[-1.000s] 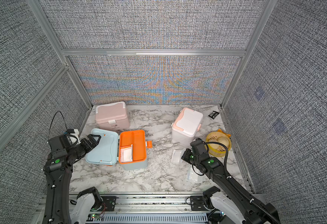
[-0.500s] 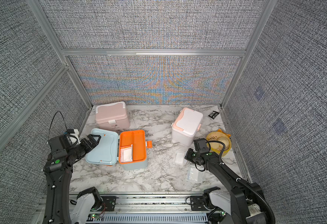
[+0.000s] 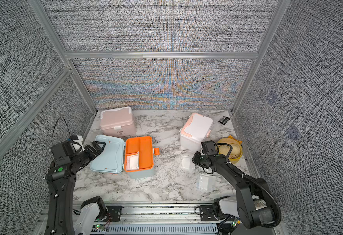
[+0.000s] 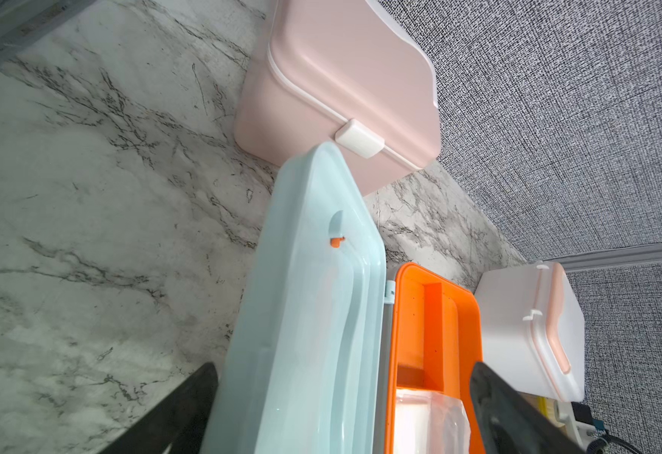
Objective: Open first aid kits and take out gauze
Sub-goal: Place the gauze at the center of the board.
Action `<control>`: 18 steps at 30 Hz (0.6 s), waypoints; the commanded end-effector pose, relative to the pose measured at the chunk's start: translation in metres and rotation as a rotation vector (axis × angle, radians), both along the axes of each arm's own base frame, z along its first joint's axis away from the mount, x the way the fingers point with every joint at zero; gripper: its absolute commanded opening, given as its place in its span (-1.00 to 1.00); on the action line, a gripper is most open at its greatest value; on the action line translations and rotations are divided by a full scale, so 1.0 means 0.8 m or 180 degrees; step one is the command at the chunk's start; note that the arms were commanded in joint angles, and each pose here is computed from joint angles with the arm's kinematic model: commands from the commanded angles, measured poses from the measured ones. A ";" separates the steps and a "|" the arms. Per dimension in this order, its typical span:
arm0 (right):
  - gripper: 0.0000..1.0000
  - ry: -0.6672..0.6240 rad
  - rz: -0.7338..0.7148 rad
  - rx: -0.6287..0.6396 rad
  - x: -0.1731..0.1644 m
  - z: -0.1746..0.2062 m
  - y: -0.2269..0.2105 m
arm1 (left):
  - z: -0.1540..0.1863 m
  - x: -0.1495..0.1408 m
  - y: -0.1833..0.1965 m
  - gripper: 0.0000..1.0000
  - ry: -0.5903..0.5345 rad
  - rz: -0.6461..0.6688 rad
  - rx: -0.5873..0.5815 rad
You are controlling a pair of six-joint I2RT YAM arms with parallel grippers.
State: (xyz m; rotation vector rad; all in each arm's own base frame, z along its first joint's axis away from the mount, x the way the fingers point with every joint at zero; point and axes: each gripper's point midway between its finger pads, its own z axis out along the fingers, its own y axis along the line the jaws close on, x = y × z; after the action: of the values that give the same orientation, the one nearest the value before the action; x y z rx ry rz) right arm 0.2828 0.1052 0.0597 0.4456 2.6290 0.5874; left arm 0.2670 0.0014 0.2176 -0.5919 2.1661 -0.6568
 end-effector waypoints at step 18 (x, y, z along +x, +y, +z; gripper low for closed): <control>0.87 -0.0627 0.1130 0.0321 -0.034 0.183 0.110 | 0.002 0.005 -0.004 0.96 -0.0055 -0.0063 -0.0057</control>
State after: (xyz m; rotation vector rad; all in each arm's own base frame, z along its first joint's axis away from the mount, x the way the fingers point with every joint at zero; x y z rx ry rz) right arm 0.2603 0.1778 0.1964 0.0408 2.4890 0.8418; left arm 0.2681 0.0011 0.2136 -0.5978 2.1777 -0.6644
